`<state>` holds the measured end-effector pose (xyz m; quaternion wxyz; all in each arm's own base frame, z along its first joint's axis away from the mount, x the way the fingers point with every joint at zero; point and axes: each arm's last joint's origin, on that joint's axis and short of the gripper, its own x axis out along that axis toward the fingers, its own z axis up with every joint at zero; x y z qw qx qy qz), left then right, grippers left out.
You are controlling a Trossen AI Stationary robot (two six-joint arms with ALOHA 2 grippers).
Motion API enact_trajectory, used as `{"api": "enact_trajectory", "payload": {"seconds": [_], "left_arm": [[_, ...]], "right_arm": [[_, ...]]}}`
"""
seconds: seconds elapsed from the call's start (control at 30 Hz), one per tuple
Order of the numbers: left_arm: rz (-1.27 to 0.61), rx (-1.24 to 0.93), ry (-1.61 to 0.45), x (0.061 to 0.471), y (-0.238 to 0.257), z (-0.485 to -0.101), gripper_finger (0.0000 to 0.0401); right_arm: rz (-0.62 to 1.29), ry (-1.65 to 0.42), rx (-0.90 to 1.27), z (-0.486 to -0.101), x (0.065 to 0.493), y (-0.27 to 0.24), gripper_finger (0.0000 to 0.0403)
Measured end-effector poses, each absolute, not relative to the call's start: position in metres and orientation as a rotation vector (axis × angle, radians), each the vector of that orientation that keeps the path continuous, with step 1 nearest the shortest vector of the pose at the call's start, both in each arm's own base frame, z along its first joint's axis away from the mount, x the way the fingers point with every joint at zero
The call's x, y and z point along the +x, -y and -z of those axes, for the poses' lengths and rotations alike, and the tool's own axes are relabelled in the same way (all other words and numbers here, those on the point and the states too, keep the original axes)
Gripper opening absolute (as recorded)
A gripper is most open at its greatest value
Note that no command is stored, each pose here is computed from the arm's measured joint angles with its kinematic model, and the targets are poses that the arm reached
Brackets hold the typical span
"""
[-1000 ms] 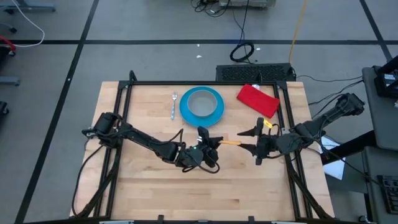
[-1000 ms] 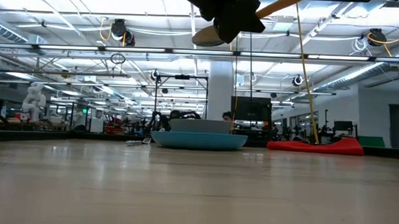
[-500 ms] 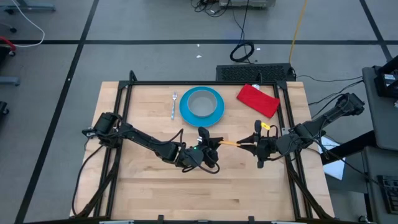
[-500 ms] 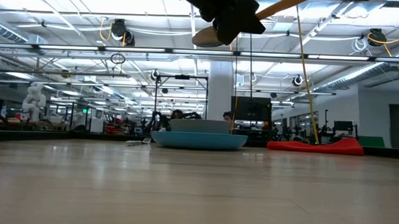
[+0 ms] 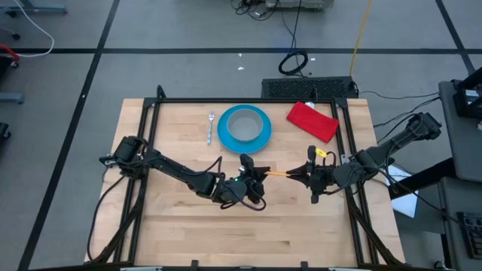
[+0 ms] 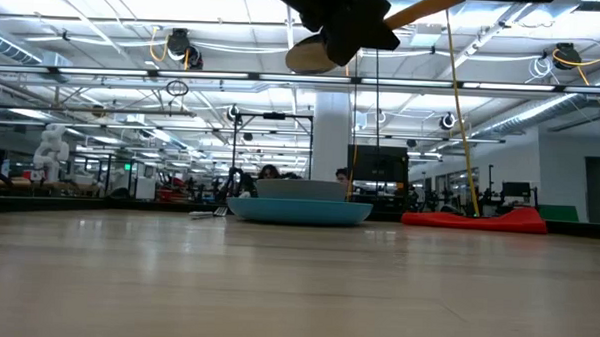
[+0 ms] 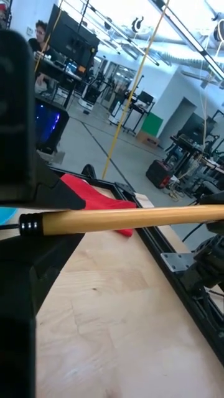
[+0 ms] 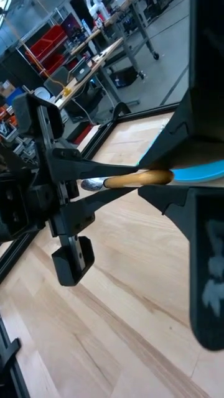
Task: Pick and place plate/cup/fork/spoon on tray
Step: Put the yellow spoon into the grey bowl
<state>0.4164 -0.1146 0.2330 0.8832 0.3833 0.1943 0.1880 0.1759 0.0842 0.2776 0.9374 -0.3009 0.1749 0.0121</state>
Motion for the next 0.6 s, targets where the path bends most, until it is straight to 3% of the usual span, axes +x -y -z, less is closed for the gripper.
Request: {"api": "enact_trajectory", "payload": {"seconds": [0.17, 0.43, 0.6], "left_arm": [[-0.360, 0.770, -0.390, 0.417, 0.116, -0.233, 0.0088], [-0.356, 0.706, -0.328, 0.418, 0.118, -0.237, 0.0216], [-0.323, 0.653, -0.267, 0.415, 0.126, -0.247, 0.0261]], "right_arm": [[-0.025, -0.360, -0.617, -0.277, 0.176, -0.084, 0.0016], [-0.028, -0.373, -0.625, -0.276, 0.175, -0.084, 0.0016], [-0.020, -0.386, -0.640, -0.275, 0.176, -0.082, 0.0016]]}}
